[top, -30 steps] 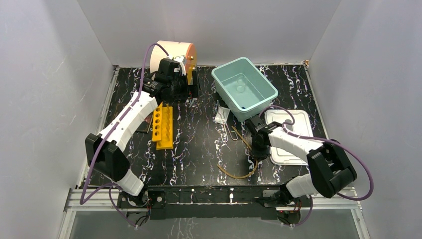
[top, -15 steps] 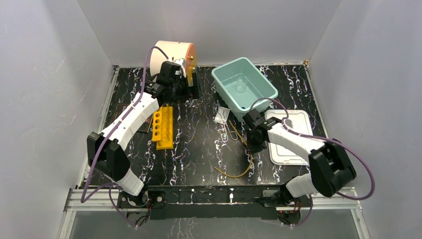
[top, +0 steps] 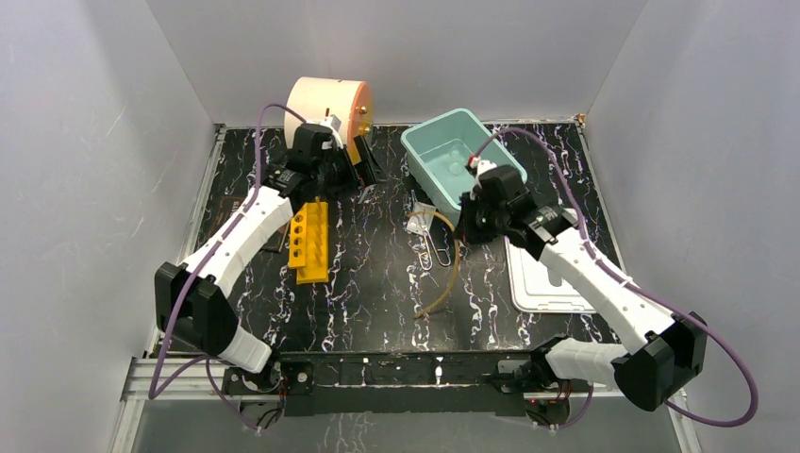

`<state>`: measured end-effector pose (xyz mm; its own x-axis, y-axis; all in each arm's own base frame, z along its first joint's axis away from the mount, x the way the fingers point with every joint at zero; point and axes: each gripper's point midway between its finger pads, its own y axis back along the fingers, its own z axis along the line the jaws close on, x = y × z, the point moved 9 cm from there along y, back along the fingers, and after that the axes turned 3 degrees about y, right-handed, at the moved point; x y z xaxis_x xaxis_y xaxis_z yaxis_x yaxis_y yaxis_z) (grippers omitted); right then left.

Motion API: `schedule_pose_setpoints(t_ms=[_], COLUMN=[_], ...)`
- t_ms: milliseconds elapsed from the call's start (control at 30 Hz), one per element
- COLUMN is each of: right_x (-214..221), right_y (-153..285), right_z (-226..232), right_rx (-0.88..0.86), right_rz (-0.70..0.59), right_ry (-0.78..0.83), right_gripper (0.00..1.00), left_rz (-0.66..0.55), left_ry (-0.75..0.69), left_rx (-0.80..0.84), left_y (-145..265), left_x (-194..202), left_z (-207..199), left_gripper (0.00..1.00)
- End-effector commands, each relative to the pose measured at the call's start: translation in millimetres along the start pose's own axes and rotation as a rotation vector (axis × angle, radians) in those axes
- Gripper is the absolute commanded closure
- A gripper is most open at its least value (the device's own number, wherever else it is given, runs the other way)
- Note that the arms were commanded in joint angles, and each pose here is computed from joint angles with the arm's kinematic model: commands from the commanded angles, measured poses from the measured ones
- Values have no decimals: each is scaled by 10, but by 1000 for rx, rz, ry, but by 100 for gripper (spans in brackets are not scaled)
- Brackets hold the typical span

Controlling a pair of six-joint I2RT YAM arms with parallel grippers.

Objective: Organize the chemistry lab equipment

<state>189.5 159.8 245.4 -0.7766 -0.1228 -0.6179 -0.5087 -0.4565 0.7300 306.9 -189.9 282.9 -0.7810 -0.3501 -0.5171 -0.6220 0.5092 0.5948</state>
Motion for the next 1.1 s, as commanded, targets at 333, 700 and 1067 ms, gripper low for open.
schedule_pose_setpoints(t_ms=[333,700,1067], right_x=[-1751,-2510,-2601], right_y=[854,960,608], right_z=[457,-90,-431], right_rx=[21,240,294], right_rz=[-480,-683,-669], right_ry=[248,175,153], right_gripper=[100,100,100], left_rz=[-176,-161,-151], left_ry=[181,151,142], left_rx=[-45,-17,-12], left_y=[496,461,428], left_x=[-260,-247,-231], left_z=[127,128,140], left_gripper=[2,2,2])
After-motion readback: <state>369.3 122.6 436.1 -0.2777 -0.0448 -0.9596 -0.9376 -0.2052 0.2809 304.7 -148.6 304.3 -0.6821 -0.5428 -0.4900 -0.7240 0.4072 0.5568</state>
